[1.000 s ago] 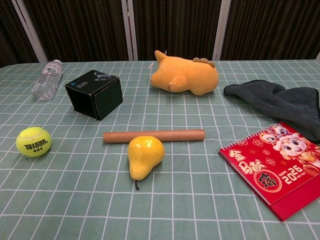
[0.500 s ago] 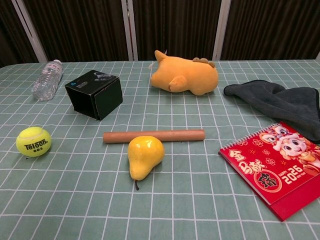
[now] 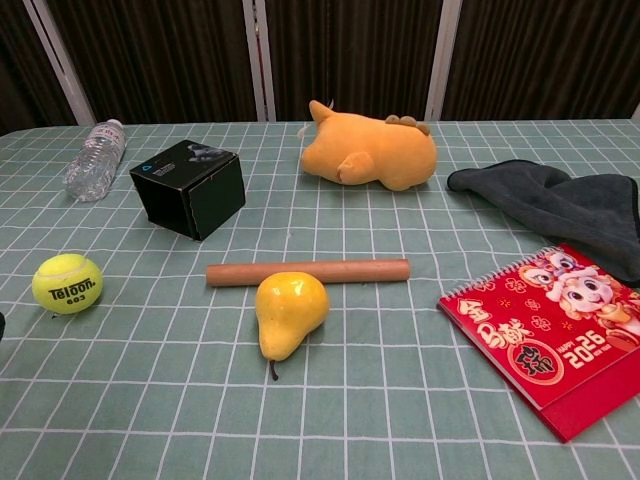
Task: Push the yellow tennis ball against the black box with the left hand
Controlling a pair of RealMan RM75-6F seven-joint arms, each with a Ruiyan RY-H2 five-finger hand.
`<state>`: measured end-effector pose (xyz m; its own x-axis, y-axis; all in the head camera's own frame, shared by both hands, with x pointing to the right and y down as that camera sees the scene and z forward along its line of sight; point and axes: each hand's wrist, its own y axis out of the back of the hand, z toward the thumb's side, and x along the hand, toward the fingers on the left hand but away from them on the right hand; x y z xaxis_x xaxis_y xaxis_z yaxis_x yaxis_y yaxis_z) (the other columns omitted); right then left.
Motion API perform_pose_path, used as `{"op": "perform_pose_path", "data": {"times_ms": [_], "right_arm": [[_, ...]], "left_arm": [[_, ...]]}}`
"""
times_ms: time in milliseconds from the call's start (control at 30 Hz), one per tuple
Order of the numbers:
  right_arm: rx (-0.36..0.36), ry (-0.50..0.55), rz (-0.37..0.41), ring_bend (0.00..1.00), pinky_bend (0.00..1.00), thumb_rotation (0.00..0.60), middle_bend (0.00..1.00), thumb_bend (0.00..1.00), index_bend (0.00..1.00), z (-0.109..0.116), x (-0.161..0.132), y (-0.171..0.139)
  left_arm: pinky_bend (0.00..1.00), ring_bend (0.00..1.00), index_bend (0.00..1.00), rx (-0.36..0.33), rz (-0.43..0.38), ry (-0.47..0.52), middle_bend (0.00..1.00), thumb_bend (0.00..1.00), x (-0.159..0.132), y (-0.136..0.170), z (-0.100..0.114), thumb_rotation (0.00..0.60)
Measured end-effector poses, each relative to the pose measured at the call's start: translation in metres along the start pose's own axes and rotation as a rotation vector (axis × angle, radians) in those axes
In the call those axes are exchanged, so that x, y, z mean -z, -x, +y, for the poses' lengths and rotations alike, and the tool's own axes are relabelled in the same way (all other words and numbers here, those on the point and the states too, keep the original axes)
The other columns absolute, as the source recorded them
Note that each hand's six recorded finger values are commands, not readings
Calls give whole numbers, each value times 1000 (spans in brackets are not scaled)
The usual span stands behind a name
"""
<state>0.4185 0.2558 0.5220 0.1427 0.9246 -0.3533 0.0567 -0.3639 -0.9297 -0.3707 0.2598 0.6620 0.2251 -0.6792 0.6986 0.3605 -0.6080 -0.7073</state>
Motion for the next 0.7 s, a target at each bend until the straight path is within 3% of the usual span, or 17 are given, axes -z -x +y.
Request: {"op": "perform_pose_path", "data": {"times_ms": [133, 700], "right_arm": [[6, 4, -7, 0, 0, 600, 0, 367, 0, 2, 3, 1], [21, 7, -28, 0, 0, 600, 0, 367, 0, 5, 9, 5]], "left_arm": [[443, 321, 454, 34, -21, -13, 602, 407, -6, -13, -3, 600], [424, 311, 343, 60, -80, -9, 535, 383, -21, -55, 7, 600]]}}
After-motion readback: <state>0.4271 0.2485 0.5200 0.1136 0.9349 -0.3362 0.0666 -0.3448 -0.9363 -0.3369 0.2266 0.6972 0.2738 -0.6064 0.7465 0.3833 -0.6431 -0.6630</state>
